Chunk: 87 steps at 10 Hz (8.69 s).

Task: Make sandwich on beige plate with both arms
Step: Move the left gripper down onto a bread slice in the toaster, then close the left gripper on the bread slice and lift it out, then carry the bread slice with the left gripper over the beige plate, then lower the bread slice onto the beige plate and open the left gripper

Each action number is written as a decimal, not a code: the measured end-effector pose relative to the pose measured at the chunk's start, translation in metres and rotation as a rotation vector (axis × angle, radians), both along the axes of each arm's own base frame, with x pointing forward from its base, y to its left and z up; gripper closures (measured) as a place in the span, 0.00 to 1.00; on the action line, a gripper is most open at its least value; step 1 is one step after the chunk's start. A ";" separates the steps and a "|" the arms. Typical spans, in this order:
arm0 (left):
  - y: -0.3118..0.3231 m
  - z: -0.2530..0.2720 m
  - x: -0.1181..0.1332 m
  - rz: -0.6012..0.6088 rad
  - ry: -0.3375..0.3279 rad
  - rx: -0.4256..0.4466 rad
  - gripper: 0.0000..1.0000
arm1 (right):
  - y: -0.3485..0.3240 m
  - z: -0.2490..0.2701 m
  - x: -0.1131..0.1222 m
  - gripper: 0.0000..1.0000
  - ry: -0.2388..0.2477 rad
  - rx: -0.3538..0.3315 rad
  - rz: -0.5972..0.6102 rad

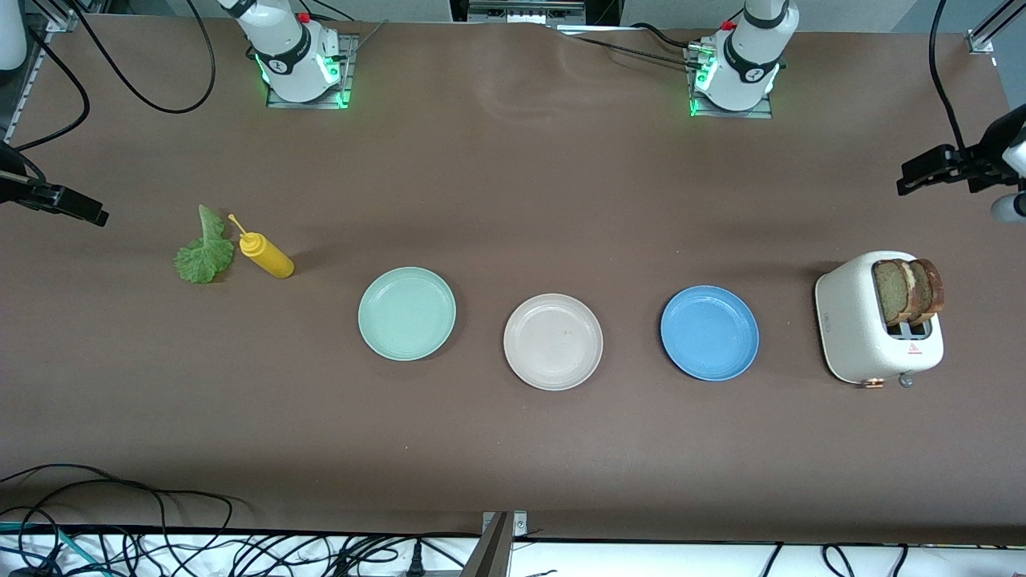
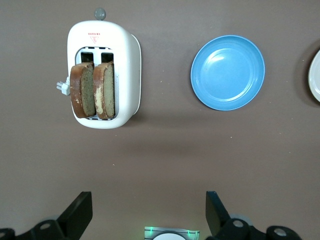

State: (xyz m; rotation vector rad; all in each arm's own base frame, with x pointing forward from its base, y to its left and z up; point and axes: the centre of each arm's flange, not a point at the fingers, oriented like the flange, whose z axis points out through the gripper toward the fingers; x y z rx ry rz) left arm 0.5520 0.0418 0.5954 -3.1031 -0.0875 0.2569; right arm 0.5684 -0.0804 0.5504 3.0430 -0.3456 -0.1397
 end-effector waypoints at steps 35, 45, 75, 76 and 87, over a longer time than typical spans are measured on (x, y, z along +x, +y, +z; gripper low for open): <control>0.104 -0.214 0.085 0.134 0.187 0.000 0.86 | -0.003 -0.003 0.001 0.00 0.004 0.002 -0.005; 0.050 -0.067 0.067 0.061 0.173 -0.024 0.91 | -0.004 -0.003 0.000 0.00 0.005 0.003 -0.007; -0.364 -0.360 0.081 0.012 0.036 -0.750 0.91 | -0.005 -0.004 0.001 0.00 0.007 0.005 -0.002; -0.358 -0.361 0.084 0.022 0.033 -0.748 0.91 | -0.005 -0.004 0.001 0.00 0.007 0.005 -0.001; -0.322 -0.318 0.093 0.152 0.181 -0.780 0.91 | -0.005 -0.004 0.001 0.00 0.007 0.005 -0.001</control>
